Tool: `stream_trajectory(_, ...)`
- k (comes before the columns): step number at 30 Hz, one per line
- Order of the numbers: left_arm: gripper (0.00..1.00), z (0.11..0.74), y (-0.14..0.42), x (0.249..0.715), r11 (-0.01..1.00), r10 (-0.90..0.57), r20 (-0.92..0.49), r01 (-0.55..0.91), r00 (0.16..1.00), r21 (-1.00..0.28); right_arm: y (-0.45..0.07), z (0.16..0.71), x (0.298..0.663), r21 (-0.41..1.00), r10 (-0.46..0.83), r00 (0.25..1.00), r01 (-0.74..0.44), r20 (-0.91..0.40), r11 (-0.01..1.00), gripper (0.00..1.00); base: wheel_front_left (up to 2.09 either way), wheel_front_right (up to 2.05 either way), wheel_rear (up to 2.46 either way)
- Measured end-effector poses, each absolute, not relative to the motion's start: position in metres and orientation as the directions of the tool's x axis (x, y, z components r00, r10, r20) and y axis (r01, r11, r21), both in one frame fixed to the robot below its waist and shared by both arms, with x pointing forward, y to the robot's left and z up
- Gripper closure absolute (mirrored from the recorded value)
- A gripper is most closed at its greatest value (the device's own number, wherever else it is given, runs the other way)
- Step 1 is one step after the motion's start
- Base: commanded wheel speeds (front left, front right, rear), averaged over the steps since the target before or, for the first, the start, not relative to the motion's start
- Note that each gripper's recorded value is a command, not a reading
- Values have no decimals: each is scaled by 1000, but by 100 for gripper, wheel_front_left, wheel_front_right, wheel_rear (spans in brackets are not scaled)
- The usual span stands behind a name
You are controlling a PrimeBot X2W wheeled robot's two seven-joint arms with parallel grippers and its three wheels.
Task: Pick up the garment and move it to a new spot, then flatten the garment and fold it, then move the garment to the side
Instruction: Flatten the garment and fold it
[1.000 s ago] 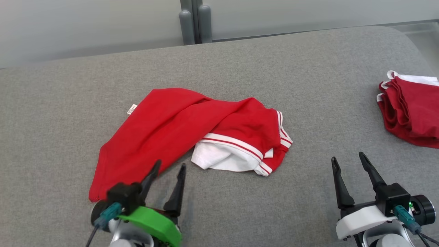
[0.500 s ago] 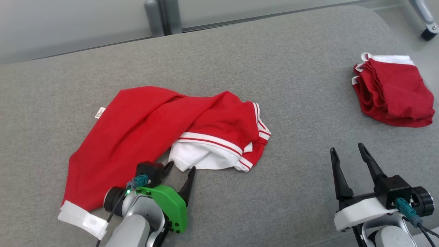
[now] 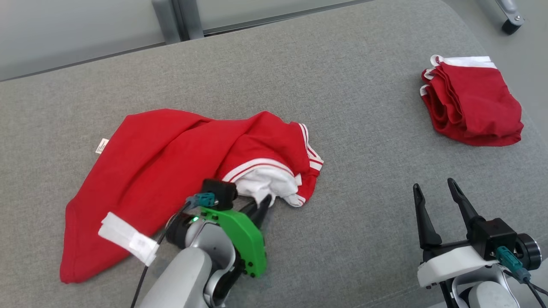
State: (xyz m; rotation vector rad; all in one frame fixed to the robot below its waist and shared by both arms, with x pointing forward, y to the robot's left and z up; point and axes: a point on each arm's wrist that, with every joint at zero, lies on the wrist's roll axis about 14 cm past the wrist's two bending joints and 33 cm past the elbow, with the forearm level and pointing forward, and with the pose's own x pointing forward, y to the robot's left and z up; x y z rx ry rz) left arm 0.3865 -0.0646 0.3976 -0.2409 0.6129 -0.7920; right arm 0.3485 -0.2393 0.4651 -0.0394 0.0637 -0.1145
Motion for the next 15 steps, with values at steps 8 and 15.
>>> stream_trajectory(8, 100, 474, -124, 348, 431, -902, -251, 686, 352, -586, -239, 465, 349, -17, -118, 991, 117, -60, 993, 0, 0, 0, 0)
stream_trajectory(15, 100, 482, -145, 314, 358, -934, -250, 667, 256, -654, -244, 460, 347, -11, -138, 987, 138, -77, 990, 0, 0, 0, 0)
